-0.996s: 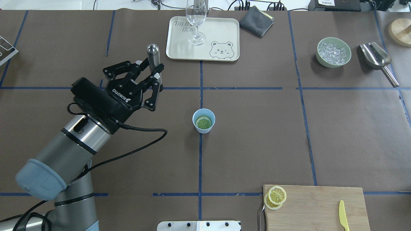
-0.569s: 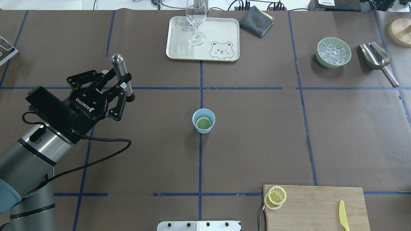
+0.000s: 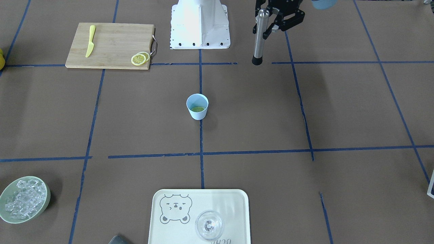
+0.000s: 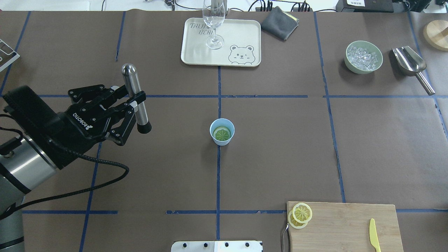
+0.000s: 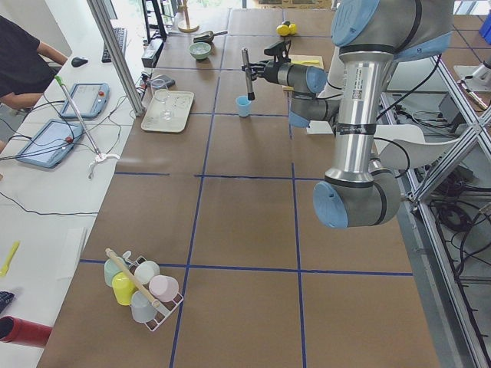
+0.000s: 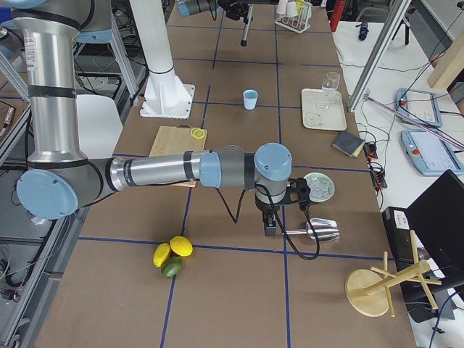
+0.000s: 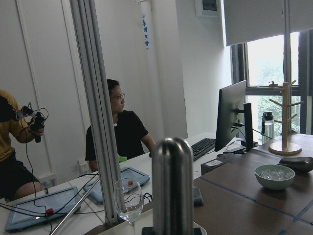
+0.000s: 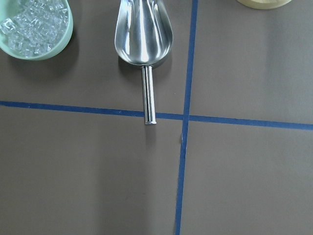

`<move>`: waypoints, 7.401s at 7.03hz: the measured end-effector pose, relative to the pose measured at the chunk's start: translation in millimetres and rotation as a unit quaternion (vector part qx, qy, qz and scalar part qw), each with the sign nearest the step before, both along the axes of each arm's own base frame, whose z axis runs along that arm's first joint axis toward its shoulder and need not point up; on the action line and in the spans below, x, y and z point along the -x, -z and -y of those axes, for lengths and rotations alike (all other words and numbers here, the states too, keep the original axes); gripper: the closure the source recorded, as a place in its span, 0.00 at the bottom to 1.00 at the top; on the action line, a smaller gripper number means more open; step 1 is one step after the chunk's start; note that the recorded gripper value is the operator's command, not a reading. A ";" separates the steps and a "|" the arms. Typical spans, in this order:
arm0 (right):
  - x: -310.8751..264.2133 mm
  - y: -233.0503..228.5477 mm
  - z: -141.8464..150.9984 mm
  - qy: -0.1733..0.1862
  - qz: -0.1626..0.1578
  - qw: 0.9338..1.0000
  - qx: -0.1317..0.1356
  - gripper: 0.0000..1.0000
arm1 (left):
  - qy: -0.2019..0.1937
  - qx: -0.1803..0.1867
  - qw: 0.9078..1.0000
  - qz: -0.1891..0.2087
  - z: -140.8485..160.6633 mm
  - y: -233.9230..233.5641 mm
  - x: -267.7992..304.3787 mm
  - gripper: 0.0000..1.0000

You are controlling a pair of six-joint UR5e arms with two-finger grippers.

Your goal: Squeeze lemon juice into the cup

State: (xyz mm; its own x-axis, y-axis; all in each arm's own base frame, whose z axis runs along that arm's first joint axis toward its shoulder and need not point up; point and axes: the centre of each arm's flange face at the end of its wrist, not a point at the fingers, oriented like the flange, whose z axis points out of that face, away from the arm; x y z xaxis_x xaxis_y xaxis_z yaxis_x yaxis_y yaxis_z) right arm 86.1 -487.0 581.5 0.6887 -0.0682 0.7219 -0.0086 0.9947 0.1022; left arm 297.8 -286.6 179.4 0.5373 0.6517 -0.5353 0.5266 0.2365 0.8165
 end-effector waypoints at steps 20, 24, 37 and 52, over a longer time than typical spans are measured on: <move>0.3 27.2 -8.1 -0.001 -0.003 1.000 -0.027 0.00 | -0.170 0.580 0.747 0.278 212.3 -284.3 -23.2 1.00; 0.3 29.0 -7.6 -0.001 -0.003 1.000 -0.029 0.00 | -0.153 0.605 0.729 0.281 228.4 -317.6 -13.3 1.00; 0.6 29.8 -6.4 -0.001 -0.003 1.000 -0.029 0.00 | -0.137 0.568 0.766 0.268 260.9 -275.3 55.0 0.00; 1.5 7.4 -7.8 -0.001 0.002 1.000 -0.005 0.00 | -0.206 0.550 0.766 0.261 193.0 -457.1 349.2 0.00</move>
State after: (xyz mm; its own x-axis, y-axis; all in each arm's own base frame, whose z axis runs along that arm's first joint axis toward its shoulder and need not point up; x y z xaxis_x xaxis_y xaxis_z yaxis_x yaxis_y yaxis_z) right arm 84.6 -479.2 574.0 0.6854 -0.0740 0.7244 -0.0104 0.9937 0.1113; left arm -51.4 -479.5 636.6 0.7353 0.1334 -0.6645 -0.1091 0.9909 0.0782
